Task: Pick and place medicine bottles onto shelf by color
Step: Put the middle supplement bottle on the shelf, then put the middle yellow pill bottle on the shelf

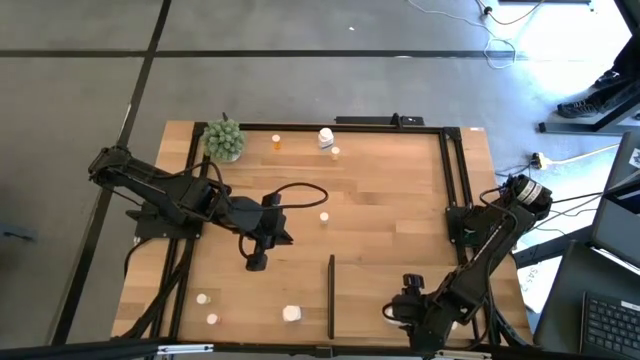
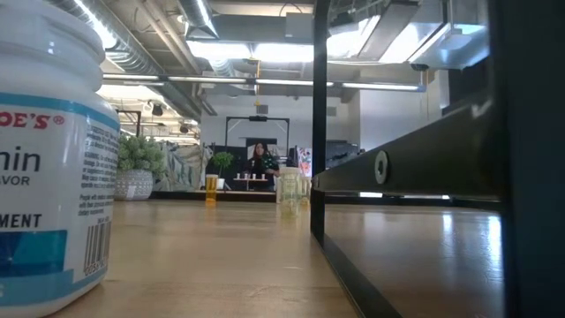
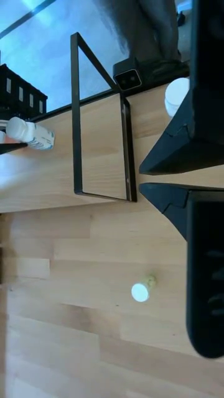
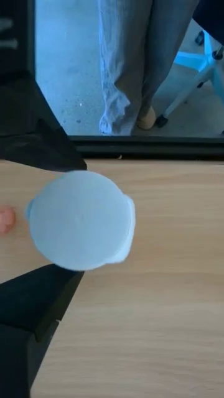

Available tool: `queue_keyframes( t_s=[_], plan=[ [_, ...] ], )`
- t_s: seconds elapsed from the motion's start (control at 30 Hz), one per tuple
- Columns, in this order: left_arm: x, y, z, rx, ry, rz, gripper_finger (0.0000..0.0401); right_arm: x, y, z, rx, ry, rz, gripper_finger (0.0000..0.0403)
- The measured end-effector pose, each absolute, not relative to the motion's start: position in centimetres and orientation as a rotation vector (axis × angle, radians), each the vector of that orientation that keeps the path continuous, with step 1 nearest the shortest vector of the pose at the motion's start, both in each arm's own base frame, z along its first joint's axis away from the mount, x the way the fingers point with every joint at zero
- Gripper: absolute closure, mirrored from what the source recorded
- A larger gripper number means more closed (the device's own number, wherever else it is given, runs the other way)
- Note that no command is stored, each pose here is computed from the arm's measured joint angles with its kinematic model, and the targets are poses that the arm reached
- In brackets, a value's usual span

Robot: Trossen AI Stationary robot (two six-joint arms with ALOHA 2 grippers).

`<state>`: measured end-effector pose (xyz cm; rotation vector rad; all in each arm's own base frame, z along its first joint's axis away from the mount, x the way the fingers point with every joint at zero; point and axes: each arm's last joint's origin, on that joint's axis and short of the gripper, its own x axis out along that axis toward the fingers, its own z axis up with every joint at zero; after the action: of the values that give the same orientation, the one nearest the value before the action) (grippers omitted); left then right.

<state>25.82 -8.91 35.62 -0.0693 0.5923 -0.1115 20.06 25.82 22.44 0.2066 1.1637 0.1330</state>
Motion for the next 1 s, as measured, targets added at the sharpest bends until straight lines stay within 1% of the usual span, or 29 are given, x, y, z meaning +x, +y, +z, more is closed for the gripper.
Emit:
queue_keyframes(
  t_s=[0.43,0.57,0.7,0.83,1.0],
  plan=[
    [25.8,-8.9,35.6,-0.069,0.593,-0.111,0.0374,19.2,24.6,25.8,0.278,1.089,0.191,0.016],
    [25.8,-8.9,35.6,-0.068,0.591,-0.102,0.0374,18.9,23.9,26.9,0.278,1.013,0.157,0.016],
    [25.7,-8.7,35.4,-0.095,0.609,-0.044,0.0374,18.5,23.0,28.3,0.281,0.931,0.117,0.016],
    [25.2,-8.4,34.8,-0.131,0.681,0.03,0.0374,17.9,21.9,29.7,0.287,0.867,0.088,0.0159],
    [24.6,-8.1,34.0,-0.206,0.775,0.11,0.0374,16.8,20.2,32.0,0.326,0.791,0.098,0.0159]
  ],
)
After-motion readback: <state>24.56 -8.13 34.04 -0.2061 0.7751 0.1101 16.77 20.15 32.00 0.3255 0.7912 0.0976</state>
